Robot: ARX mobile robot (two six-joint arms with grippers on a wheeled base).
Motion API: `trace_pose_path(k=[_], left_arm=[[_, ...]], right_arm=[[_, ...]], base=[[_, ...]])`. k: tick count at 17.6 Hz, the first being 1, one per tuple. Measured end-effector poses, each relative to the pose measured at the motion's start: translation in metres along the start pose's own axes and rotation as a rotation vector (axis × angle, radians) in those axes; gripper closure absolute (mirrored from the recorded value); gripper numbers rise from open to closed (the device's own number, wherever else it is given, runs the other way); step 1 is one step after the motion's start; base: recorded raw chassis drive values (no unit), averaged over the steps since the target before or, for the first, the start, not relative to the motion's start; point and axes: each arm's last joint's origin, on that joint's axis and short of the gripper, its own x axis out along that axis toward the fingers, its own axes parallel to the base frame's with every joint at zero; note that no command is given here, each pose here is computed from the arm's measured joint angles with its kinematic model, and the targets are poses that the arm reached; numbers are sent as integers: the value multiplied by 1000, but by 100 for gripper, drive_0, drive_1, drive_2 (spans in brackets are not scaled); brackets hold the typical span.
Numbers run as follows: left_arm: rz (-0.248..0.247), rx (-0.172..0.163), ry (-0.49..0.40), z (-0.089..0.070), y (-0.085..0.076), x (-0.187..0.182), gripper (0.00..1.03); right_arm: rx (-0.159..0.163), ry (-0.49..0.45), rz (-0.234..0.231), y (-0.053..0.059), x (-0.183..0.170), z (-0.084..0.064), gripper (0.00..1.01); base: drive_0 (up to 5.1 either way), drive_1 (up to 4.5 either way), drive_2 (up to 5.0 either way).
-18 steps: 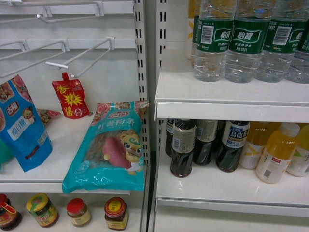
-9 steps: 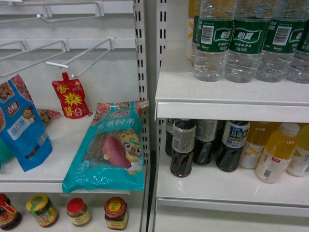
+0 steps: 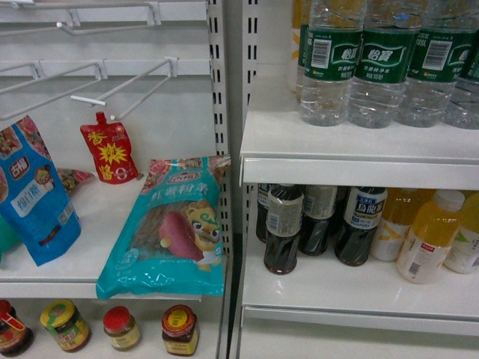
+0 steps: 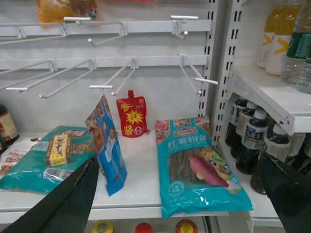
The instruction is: Move water from second to third shelf
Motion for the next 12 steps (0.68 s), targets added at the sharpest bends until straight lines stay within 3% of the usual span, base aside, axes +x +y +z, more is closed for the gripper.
trace_pose_path(k=[1, 3, 12], left_arm=[[0, 0, 0, 0, 0, 0, 5], [0, 0, 0, 0, 0, 0, 5], [0, 0, 0, 0, 0, 0, 5]], right_arm=[[-8, 11, 7, 2, 10, -1, 58], [-15, 129, -5, 7, 73, -11, 58], [12, 182, -59, 6, 134, -9, 58]], base=[[0, 0, 0], [0, 0, 0], [0, 0, 0]])
